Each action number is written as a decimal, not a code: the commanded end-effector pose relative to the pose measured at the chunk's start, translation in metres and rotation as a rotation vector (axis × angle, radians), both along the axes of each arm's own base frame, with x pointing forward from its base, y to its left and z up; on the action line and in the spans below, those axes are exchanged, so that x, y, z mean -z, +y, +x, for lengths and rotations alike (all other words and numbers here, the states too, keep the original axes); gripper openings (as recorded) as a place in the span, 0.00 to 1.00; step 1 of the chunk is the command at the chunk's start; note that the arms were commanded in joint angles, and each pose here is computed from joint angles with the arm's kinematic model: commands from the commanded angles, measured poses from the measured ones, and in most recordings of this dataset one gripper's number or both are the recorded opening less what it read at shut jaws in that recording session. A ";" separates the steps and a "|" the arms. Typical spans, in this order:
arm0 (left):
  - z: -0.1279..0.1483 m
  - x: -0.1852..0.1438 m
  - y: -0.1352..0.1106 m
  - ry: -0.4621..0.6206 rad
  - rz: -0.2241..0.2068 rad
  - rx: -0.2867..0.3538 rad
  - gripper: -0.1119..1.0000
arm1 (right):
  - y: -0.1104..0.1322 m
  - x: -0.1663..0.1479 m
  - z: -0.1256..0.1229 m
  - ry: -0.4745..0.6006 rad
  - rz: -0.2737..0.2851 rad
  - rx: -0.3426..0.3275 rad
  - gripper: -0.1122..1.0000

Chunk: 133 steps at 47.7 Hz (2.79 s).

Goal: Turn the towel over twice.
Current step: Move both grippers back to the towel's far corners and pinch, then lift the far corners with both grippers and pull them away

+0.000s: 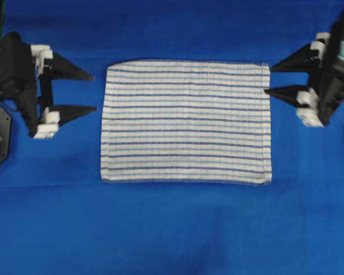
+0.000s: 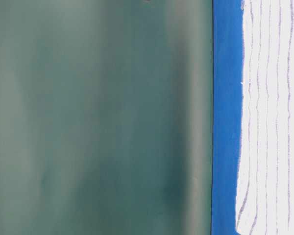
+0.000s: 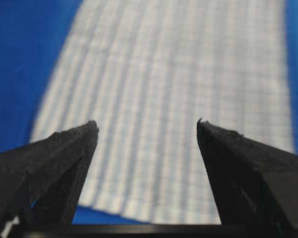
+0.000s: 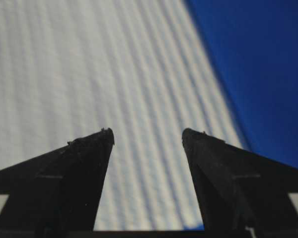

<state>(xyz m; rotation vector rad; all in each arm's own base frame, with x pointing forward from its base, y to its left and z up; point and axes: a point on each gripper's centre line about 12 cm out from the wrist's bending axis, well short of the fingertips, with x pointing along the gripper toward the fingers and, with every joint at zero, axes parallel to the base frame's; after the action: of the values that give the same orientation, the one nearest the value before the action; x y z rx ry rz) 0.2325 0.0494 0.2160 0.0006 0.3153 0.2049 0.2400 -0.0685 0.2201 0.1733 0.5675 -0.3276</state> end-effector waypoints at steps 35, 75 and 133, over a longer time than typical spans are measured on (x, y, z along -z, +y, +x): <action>0.037 0.104 0.091 0.184 0.021 -0.242 0.78 | -0.085 0.112 0.008 0.204 0.083 0.197 0.66; 0.030 0.133 0.097 0.304 -0.031 -0.265 0.13 | -0.086 0.130 0.008 0.254 0.095 0.179 0.16; 0.019 -0.050 0.138 -0.044 0.208 -0.387 0.13 | -0.133 -0.072 -0.029 -0.038 -0.266 0.396 0.16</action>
<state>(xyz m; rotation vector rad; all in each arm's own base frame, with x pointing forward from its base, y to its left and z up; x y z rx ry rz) 0.2530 0.1862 0.2434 0.1226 0.3087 0.6060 0.2157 -0.2022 0.2649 0.0620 0.5111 -0.7571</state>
